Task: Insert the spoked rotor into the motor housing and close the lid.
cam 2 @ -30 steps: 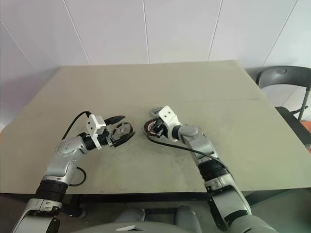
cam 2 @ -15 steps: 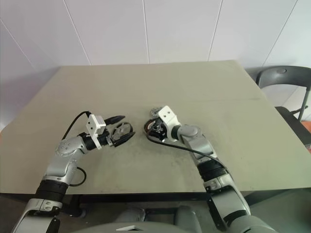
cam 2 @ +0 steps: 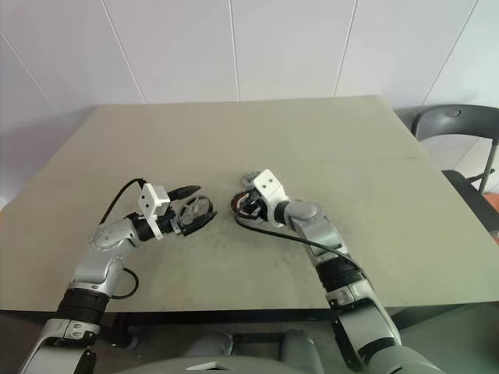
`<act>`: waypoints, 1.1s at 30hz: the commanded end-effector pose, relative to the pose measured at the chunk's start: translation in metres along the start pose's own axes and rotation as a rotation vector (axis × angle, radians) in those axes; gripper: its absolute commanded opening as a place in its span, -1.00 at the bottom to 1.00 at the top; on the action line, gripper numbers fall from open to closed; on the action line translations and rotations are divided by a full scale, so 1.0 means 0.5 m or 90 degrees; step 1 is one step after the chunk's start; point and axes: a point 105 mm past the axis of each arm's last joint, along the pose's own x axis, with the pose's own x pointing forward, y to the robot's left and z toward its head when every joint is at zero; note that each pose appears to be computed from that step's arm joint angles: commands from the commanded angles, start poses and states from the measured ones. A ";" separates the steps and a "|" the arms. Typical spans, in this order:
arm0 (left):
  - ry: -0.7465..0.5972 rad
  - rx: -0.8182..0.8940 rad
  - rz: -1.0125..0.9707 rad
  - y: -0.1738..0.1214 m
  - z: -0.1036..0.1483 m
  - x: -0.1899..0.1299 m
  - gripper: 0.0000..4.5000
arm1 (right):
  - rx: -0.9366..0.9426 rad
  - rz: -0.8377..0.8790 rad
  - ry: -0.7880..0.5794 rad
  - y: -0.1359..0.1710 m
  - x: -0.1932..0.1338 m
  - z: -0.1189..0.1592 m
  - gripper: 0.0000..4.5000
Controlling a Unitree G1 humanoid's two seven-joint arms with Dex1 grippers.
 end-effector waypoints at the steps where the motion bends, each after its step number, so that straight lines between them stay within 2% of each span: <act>1: -0.022 0.024 -0.001 0.003 0.026 0.003 1.00 | -0.008 0.007 -0.004 0.004 -0.001 0.005 -0.95; 12: -0.022 0.025 0.000 0.004 0.027 0.003 1.00 | 0.007 0.011 0.023 0.009 0.003 -0.019 -0.98; 18: -0.020 0.026 -0.001 0.005 0.026 0.003 1.00 | 0.034 -0.051 0.030 -0.026 0.004 -0.024 -0.98; 25: -0.021 0.027 -0.002 0.004 0.028 0.005 1.00 | 0.042 -0.024 0.032 -0.012 0.004 -0.028 -0.98; 28: -0.025 0.023 -0.001 0.003 0.030 0.006 1.00 | 0.039 0.001 0.001 0.003 0.004 -0.009 -0.98; 33: -0.063 -0.023 0.032 0.020 0.055 -0.010 1.00 | 0.041 0.005 -0.099 0.001 -0.009 0.057 -0.98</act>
